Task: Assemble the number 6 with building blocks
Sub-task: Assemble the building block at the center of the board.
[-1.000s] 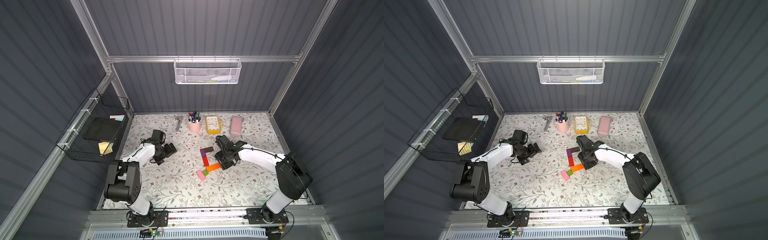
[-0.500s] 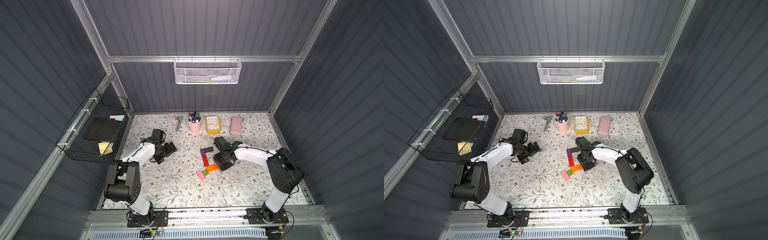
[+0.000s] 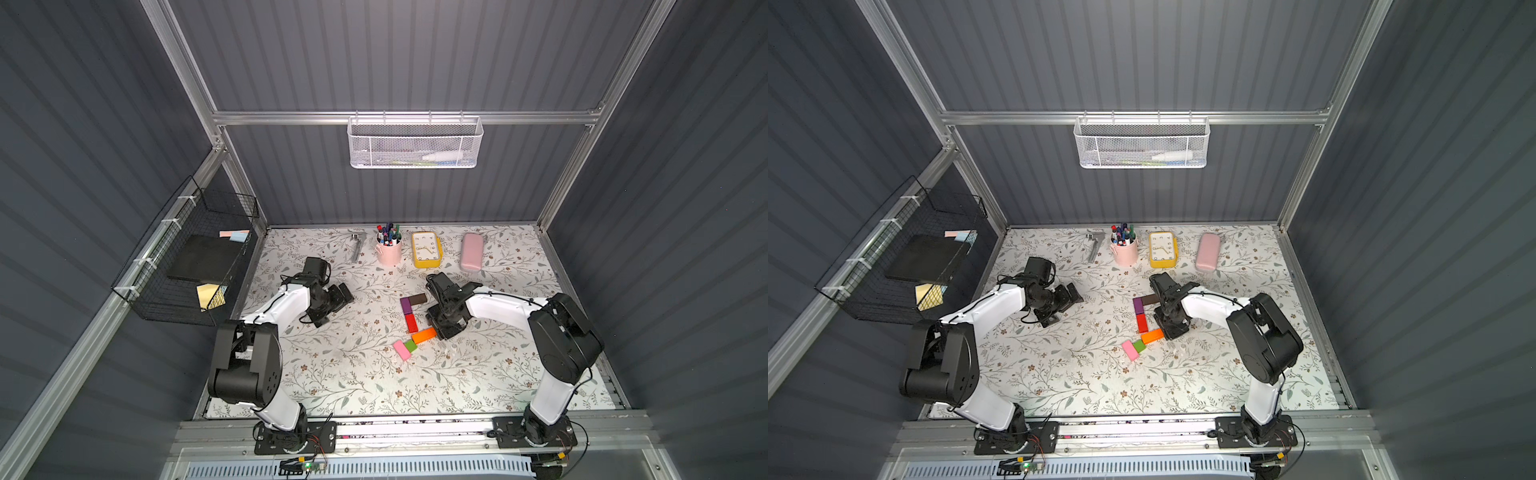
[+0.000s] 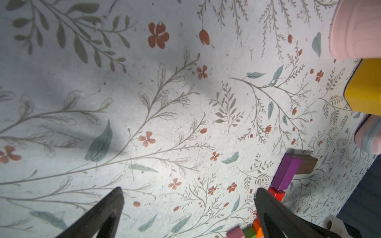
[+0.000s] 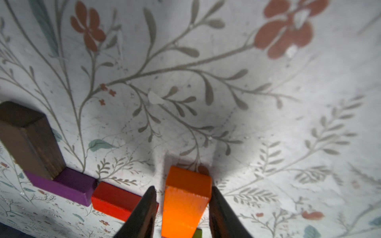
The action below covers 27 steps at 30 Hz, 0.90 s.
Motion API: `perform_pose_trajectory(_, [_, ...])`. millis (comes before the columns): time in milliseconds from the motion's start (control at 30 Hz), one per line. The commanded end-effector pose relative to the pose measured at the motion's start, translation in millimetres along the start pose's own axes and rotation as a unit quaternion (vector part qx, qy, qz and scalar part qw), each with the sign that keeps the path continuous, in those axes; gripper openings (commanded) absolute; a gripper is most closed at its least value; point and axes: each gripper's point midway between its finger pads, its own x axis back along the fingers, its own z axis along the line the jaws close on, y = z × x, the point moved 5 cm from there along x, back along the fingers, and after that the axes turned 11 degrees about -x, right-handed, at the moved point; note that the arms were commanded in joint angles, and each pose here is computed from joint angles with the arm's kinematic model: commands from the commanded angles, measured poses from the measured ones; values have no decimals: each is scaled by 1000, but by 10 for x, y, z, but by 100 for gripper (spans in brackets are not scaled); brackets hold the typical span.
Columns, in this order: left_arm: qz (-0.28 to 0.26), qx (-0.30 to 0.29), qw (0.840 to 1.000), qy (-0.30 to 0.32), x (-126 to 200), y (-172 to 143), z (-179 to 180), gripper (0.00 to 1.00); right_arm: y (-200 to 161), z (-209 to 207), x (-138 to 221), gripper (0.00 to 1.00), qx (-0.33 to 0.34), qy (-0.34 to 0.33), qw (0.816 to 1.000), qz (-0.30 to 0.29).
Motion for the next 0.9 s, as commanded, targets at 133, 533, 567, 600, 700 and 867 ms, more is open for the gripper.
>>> perform_pose_trajectory(133, [7, -13, 1000, -1, 33, 33, -30, 100, -23, -112, -95, 39, -42, -30, 999, 3])
perform_pose_trajectory(533, [11, -16, 1000, 2, 12, 20, -18, 100, -52, -260, -81, 26, -68, -36, 997, -2])
perform_pose_trajectory(567, [11, -17, 1000, 2, 14, 25, -19, 100, -52, -272, -73, 26, -70, -38, 997, -4])
perform_pose_trajectory(600, [12, -17, 1000, 2, 12, 22, -19, 99, -57, -288, -67, 26, -73, -39, 997, -4])
perform_pose_trajectory(700, [16, -17, 1000, -4, 13, 14, -35, 100, -54, -344, -58, 25, -87, -38, 995, -5])
perform_pose_trajectory(867, [23, -17, 1000, -10, 8, -3, -45, 99, -22, -433, -49, 25, -122, -26, 992, -4])
